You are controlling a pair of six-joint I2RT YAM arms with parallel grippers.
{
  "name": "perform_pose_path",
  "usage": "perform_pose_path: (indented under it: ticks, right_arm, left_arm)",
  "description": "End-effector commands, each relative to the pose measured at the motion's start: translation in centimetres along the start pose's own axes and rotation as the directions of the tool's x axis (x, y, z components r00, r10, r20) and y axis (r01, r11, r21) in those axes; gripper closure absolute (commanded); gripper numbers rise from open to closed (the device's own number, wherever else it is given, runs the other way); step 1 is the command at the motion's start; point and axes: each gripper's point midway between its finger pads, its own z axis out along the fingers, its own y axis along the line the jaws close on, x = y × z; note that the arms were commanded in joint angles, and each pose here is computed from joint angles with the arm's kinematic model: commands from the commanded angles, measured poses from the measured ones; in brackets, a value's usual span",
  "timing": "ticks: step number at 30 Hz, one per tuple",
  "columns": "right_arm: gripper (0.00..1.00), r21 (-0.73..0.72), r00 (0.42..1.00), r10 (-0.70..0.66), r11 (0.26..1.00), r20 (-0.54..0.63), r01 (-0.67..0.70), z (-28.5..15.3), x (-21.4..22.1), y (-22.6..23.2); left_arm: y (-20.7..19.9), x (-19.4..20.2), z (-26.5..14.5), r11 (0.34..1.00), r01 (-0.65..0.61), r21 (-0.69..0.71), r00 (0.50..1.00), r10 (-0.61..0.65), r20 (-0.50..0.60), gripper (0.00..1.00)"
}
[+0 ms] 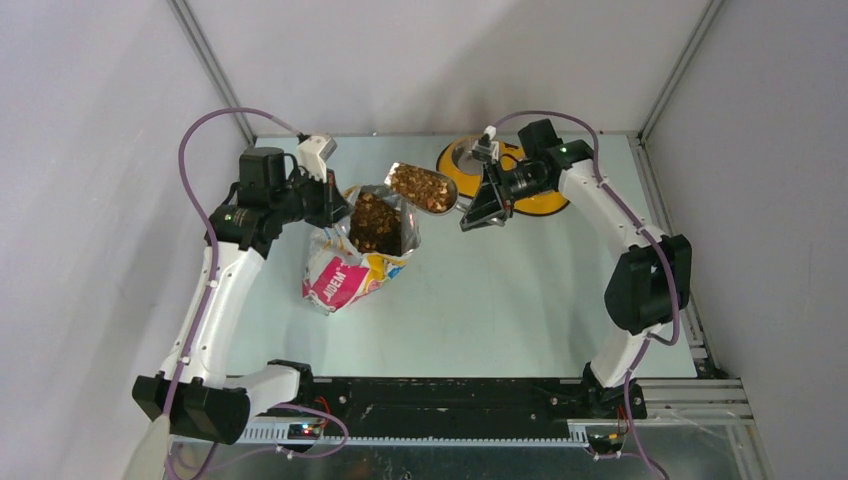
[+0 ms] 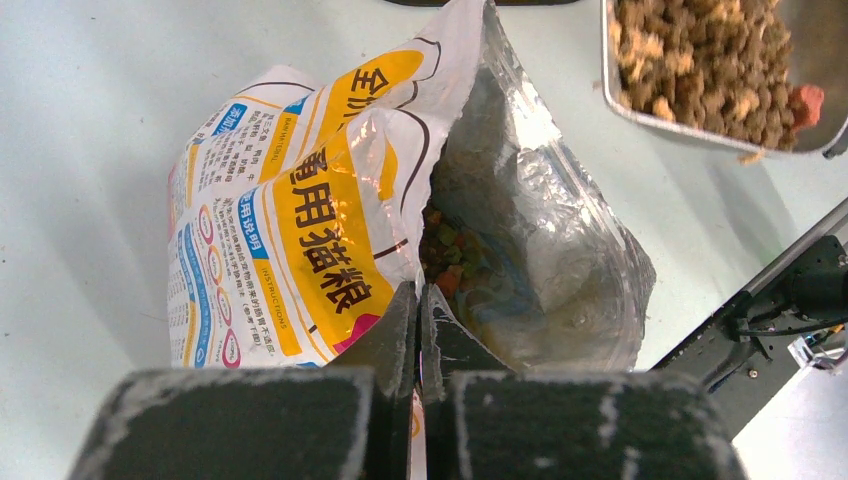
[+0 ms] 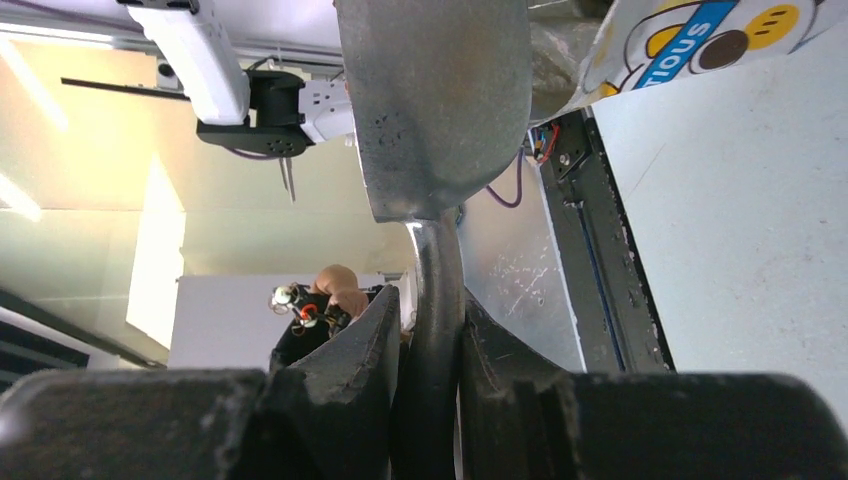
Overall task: Serve the pet food
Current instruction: Collect the pet food from the pet food bag, then pour the pet food into the pet food bowl.
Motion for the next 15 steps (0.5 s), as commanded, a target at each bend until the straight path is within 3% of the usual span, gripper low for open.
perform_pose_path:
  ticks: [1,15]
  right_arm:
    - [1.00,-0.056,0.995,-0.087,0.994,0.043,0.090,-2.0,-0.4,2.9]
    - [1.00,0.005,0.983,-0.037,0.999,0.180,0.036,-8.0,-3.7,-0.1]
  left_arm:
    - [-0.1,-0.7,-0.8,1.000,-0.004,-0.004,0.999,0.004,0.038,1.00]
    - [-0.2,-0.7,-0.9,1.000,-0.006,0.001,0.999,0.006,0.043,1.00]
